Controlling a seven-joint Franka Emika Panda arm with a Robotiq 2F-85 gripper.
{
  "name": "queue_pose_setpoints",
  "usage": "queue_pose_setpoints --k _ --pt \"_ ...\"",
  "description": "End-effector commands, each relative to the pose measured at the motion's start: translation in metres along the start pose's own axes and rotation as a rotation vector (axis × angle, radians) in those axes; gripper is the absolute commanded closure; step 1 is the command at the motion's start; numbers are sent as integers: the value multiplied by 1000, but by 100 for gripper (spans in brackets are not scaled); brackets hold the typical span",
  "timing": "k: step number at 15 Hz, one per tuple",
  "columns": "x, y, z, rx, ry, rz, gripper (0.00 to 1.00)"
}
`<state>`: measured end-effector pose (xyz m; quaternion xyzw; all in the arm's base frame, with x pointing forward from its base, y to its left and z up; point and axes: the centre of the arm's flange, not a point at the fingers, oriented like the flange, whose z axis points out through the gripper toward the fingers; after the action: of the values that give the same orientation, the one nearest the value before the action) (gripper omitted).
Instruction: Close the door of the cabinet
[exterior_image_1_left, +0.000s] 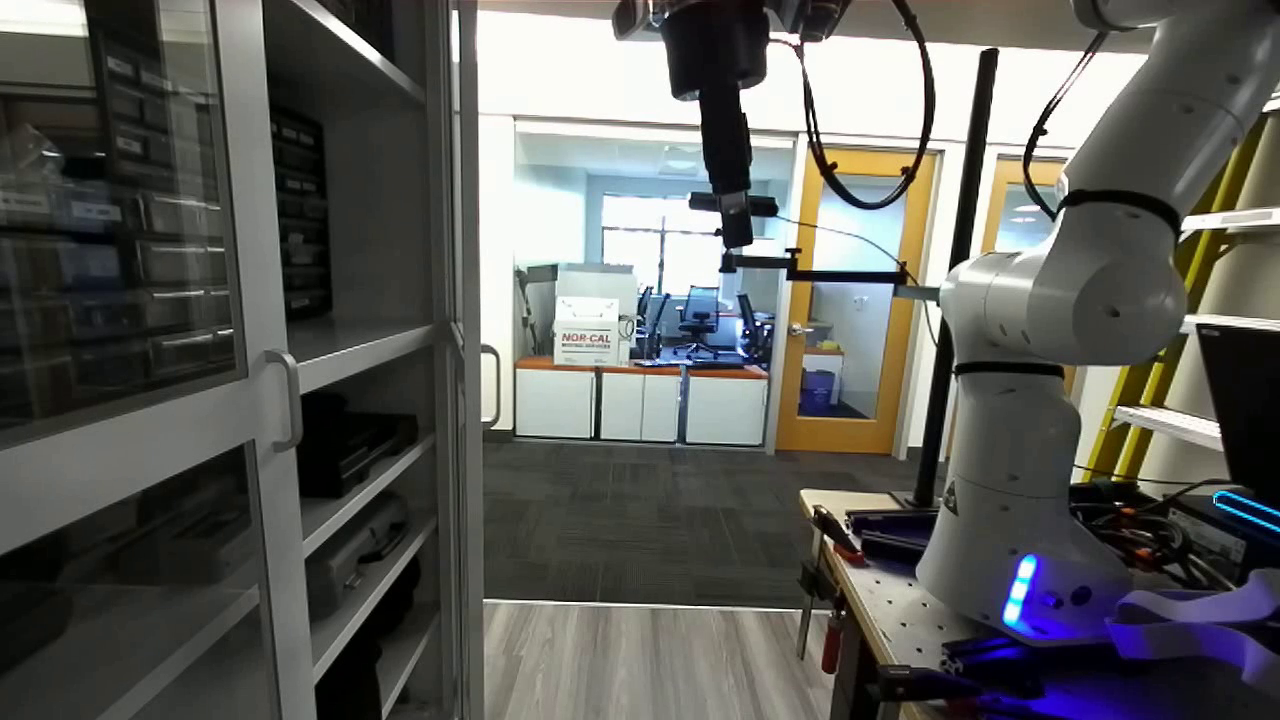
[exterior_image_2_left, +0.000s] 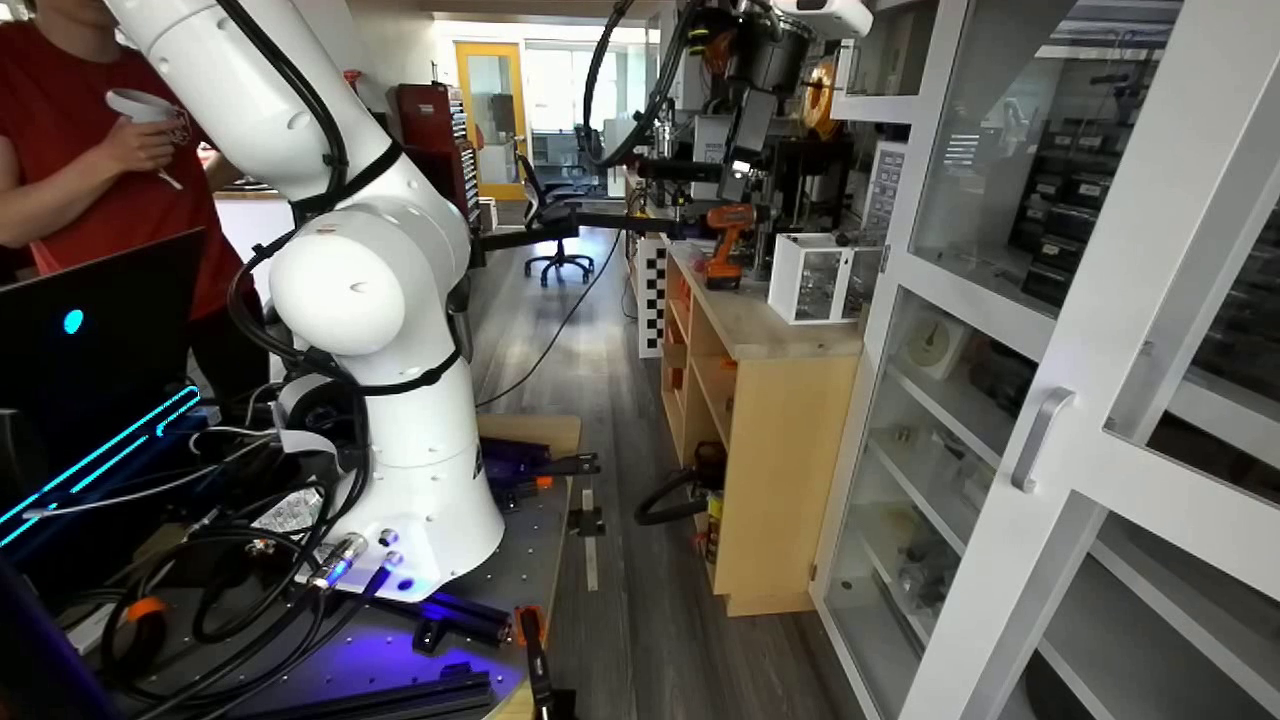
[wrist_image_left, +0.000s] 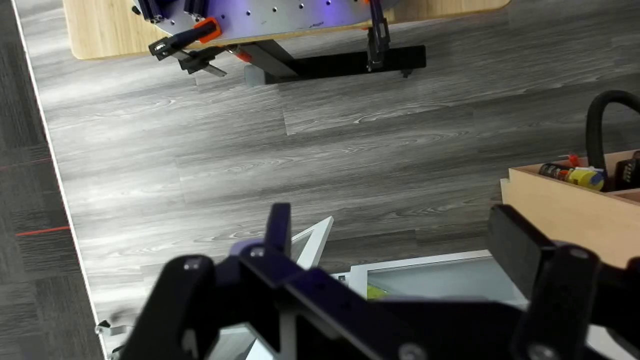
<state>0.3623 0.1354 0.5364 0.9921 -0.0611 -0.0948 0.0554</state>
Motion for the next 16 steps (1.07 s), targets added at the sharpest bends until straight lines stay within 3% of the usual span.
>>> queue_pose_setpoints --k 1,9,16 --pt "0 0 0 0 0 1 0" --pt "5 16 3 12 45 16 0" --pt "4 37 4 47 162 13 0"
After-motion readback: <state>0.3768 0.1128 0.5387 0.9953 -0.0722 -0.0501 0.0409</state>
